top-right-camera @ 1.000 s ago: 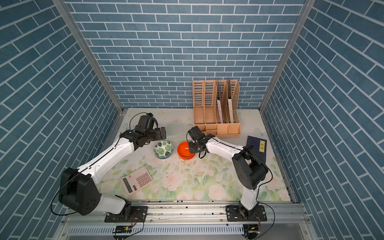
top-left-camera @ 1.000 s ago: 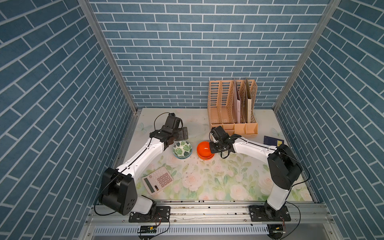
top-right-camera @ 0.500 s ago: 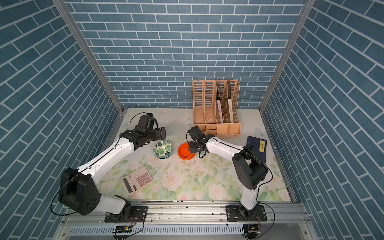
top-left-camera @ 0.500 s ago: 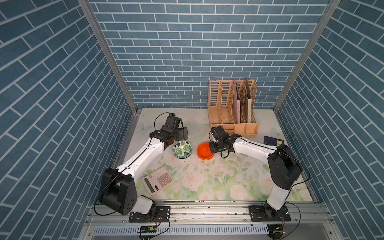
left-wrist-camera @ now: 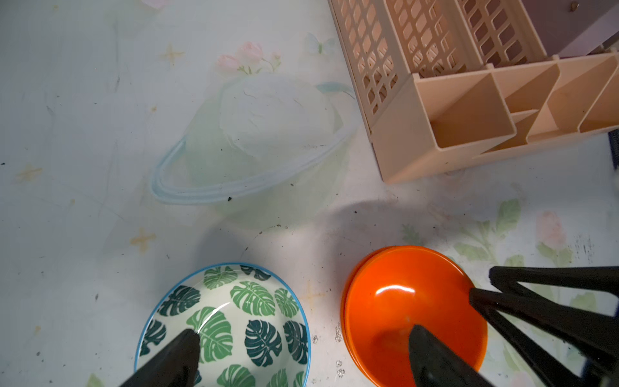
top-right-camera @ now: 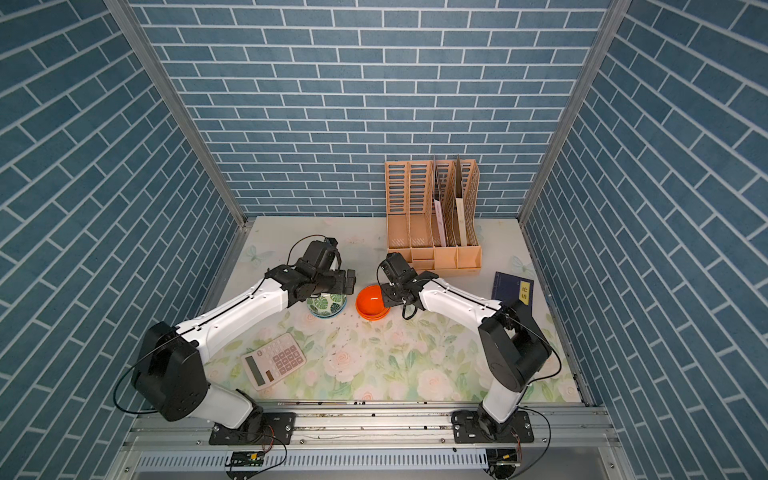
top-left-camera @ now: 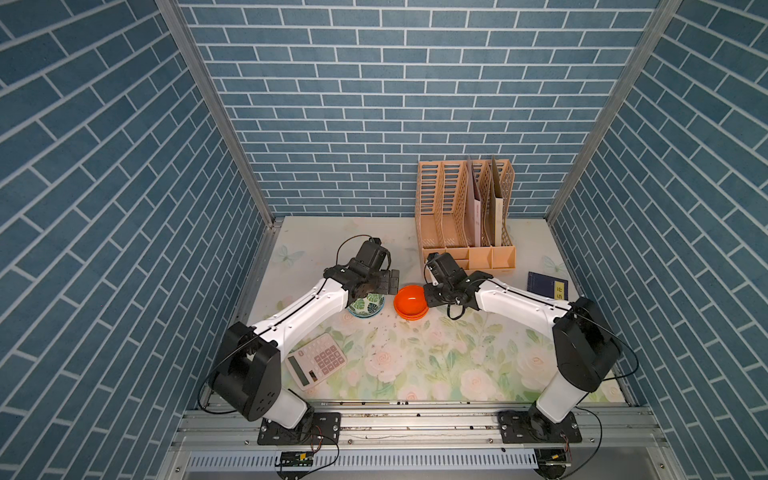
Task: Stack the bowls
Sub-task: Place the bowl on the bowl.
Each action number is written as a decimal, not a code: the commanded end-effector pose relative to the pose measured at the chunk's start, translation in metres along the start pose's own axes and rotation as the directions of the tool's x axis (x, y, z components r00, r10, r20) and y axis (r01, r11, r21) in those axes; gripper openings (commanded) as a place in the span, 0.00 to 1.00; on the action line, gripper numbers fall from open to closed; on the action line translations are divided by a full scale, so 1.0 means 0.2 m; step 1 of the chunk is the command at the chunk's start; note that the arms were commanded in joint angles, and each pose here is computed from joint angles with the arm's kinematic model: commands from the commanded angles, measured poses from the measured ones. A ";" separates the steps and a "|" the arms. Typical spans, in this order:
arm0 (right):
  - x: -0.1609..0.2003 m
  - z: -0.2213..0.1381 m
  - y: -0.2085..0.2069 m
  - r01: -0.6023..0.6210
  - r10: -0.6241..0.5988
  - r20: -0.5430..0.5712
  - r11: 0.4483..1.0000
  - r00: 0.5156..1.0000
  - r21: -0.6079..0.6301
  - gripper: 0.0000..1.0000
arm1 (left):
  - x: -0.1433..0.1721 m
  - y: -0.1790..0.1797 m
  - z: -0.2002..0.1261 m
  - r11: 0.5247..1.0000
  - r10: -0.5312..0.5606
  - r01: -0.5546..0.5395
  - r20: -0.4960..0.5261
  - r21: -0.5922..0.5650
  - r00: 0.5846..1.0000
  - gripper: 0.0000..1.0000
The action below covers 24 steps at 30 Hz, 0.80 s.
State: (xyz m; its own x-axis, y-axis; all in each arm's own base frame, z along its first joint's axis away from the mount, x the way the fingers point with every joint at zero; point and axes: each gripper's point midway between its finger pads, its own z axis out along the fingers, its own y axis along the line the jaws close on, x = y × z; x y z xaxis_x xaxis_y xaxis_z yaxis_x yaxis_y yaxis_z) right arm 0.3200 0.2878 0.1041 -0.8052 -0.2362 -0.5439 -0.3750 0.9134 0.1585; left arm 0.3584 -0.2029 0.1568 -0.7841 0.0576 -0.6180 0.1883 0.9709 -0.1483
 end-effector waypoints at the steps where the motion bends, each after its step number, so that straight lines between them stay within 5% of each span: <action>1: -0.01 -0.01 -0.01 -0.024 0.024 0.033 1.000 0.999 0.001 0.23 | -0.02 -0.02 0.00 1.000 0.013 -0.013 0.006 0.008 1.000 0.99; 11: 0.00 0.05 0.02 -0.032 0.034 0.028 0.999 0.999 -0.040 0.11 | -0.04 -0.02 -0.02 1.000 0.023 -0.023 0.016 -0.017 1.000 0.99; 17: 0.00 0.04 0.00 -0.034 0.034 0.030 0.999 0.999 -0.022 0.11 | -0.05 -0.01 -0.02 0.999 0.023 -0.023 0.019 -0.028 1.000 1.00; 24: -0.06 -0.01 0.02 -0.035 0.038 0.077 0.999 0.996 -0.041 0.23 | -0.06 -0.02 -0.01 0.999 0.024 -0.024 0.019 -0.025 1.000 1.00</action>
State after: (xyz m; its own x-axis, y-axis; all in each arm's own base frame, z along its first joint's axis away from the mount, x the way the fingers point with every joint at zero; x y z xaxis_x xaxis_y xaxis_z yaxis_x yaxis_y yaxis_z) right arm 0.3234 0.2936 0.1025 -0.7922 -0.1989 -0.5769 -0.3723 0.9066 0.1987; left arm 0.3615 -0.2039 0.1618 -0.7739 0.0625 -0.6302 0.1861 0.9736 -0.1320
